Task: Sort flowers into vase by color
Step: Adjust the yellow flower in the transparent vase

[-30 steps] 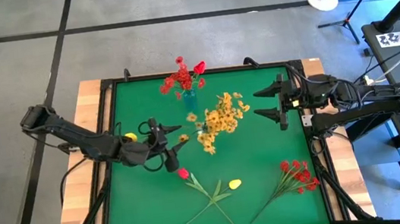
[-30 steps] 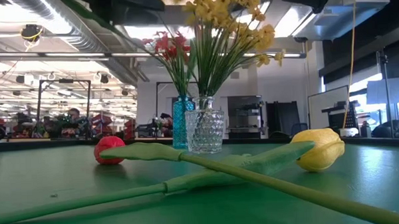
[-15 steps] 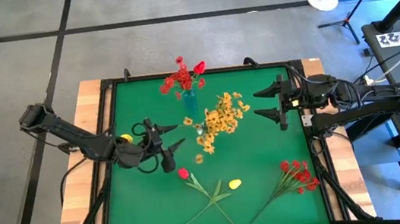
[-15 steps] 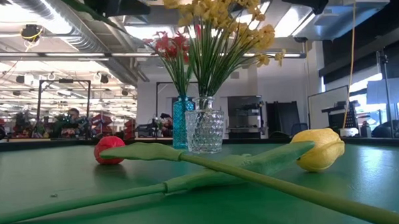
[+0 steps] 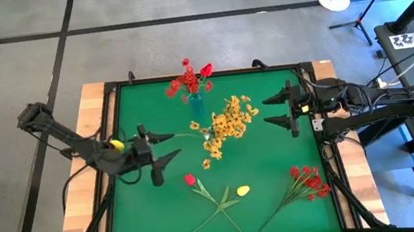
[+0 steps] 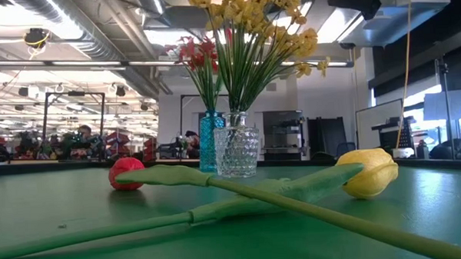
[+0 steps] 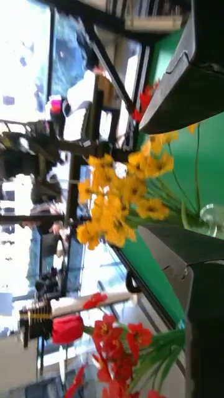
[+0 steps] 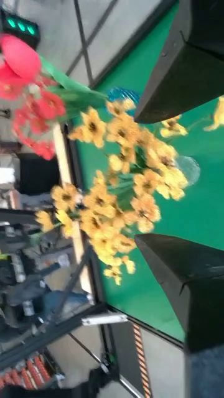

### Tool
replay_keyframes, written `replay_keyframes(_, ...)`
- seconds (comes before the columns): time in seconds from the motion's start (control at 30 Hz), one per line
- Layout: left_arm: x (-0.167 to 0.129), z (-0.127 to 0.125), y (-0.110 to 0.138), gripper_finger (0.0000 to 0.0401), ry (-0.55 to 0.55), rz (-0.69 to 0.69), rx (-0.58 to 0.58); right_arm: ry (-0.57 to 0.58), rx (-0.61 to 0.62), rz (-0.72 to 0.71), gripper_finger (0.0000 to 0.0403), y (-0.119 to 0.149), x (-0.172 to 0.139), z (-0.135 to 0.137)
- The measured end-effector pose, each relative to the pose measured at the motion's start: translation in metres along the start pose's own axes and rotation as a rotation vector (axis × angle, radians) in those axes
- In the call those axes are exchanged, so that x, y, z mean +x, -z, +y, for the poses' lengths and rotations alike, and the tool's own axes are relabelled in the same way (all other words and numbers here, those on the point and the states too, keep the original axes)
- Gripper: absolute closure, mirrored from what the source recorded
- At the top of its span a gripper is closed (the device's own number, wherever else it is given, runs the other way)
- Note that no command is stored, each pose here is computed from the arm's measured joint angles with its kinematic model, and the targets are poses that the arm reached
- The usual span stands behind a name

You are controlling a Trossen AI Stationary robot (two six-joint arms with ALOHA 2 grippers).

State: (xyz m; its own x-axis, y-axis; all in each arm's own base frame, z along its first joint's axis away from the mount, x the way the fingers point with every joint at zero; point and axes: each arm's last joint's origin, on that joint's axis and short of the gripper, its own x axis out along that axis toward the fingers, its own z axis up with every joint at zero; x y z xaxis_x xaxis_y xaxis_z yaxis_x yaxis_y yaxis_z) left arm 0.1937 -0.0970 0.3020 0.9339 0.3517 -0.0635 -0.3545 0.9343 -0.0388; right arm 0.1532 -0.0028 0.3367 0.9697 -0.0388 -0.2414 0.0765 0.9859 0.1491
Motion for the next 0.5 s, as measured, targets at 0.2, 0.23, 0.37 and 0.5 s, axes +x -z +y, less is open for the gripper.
replay_keyframes(0.2, -0.013, 0.0, -0.002, 0.0156, 0.044, 0.014, 0.016, -0.077, 0.014, 0.142, 0.01, 0.013, -0.001, 0.001)
replay_keyframes(0.23, -0.014, 0.001, -0.001, 0.0156, 0.044, 0.02, 0.018, -0.074, 0.026, 0.159, 0.01, 0.014, -0.001, 0.001)
replay_keyframes(0.37, -0.019, 0.006, 0.004, 0.0156, 0.04, 0.074, 0.01, -0.083, 0.093, 0.231, 0.01, 0.02, -0.002, 0.0)
replay_keyframes(0.5, -0.021, 0.01, 0.014, 0.0156, 0.044, 0.162, -0.02, -0.115, 0.16, 0.311, 0.01, 0.027, -0.002, 0.001)
